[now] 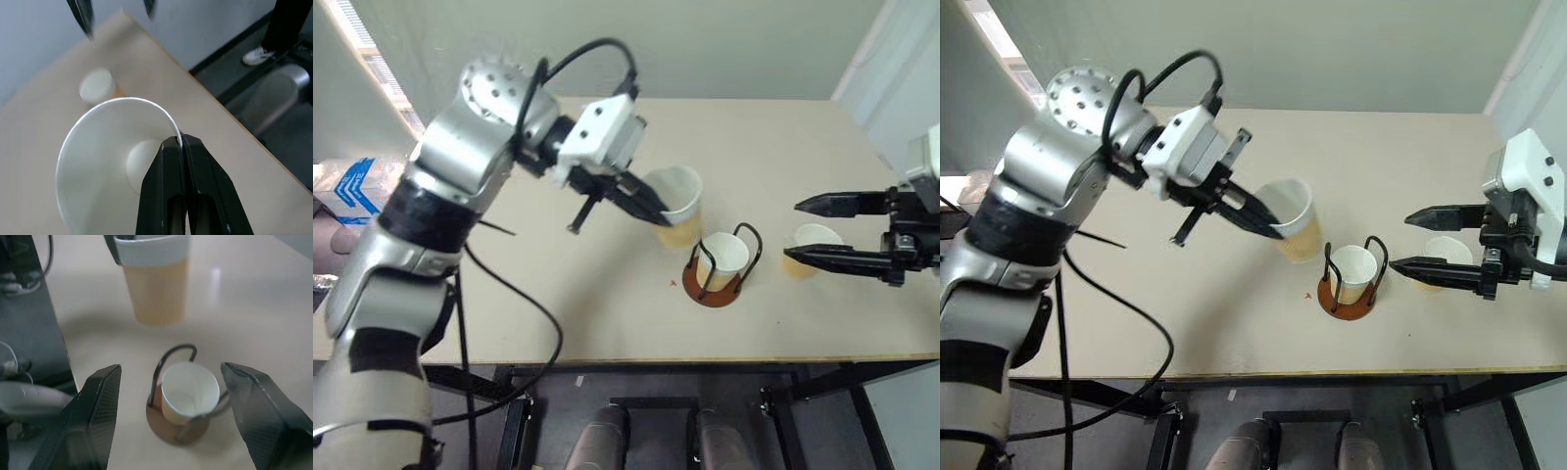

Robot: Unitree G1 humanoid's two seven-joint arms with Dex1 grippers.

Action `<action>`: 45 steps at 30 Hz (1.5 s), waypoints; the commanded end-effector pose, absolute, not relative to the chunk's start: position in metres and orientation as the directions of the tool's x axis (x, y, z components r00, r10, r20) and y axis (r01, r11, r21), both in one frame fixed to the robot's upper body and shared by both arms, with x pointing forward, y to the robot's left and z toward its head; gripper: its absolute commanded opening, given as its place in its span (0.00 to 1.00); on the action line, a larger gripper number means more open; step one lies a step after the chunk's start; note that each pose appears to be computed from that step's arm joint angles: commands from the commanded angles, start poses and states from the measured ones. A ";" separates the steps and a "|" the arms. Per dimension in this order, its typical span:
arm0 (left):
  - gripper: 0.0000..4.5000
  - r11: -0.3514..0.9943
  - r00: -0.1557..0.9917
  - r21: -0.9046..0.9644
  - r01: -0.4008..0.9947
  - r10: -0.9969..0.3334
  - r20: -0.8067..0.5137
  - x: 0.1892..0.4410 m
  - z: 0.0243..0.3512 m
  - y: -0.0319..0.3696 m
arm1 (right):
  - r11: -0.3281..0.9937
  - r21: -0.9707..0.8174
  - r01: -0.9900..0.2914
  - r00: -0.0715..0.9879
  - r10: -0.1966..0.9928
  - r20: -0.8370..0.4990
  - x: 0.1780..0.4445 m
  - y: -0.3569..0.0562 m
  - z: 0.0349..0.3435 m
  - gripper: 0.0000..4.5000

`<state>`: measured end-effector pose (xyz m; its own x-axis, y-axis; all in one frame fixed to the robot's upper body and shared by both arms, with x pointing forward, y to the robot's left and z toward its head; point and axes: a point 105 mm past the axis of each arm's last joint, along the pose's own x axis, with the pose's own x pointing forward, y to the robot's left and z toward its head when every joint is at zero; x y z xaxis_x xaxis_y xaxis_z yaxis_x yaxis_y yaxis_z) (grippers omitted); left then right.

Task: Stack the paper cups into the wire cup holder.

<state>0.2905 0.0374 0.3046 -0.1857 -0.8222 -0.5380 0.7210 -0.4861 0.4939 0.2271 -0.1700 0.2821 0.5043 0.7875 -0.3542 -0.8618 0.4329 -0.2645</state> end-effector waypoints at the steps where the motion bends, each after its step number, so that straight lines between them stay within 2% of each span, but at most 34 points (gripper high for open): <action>1: 0.01 -0.526 -0.211 0.510 0.680 -0.808 -0.551 0.291 0.311 0.029 | 0.456 -0.304 -0.836 0.539 0.784 -0.306 0.224 -0.167 0.291 0.76; 6: 0.01 -0.549 -0.240 0.517 0.657 -0.802 -0.547 0.298 0.305 0.010 | 0.497 -0.301 -0.813 0.576 0.762 -0.296 0.223 -0.170 0.291 0.76; 10: 0.01 -0.567 -0.245 0.528 0.632 -0.793 -0.558 0.303 0.297 -0.002 | 0.565 -0.322 -0.760 0.648 0.693 -0.315 0.222 -0.190 0.295 0.76; 13: 0.01 -0.591 -0.264 0.532 0.606 -0.781 -0.567 0.301 0.294 -0.010 | 0.610 -0.335 -0.718 0.696 0.638 -0.330 0.215 -0.206 0.300 0.76; 18: 0.01 -0.634 -0.289 0.523 0.569 -0.750 -0.595 0.298 0.282 -0.017 | 0.631 -0.342 -0.696 0.718 0.609 -0.337 0.206 -0.212 0.298 0.76; 23: 0.01 -0.681 -0.337 0.505 0.531 -0.716 -0.611 0.288 0.273 -0.029 | 0.640 -0.333 -0.693 0.721 0.605 -0.337 0.200 -0.211 0.293 0.76; 32: 0.01 -0.727 -0.333 0.484 0.488 -0.667 -0.666 0.287 0.258 -0.039 | 0.588 -0.380 -0.715 0.699 0.596 -0.395 0.195 -0.206 0.294 0.76; 37: 0.01 -0.713 -0.331 0.506 0.485 -0.685 -0.649 0.289 0.264 -0.044 | 0.548 -0.431 -0.717 0.697 0.590 -0.408 0.198 -0.204 0.307 0.76; 45: 0.01 -0.682 -0.324 0.534 0.500 -0.719 -0.615 0.292 0.279 -0.045 | 0.548 -0.419 -0.724 0.689 0.606 -0.398 0.202 -0.204 0.306 0.76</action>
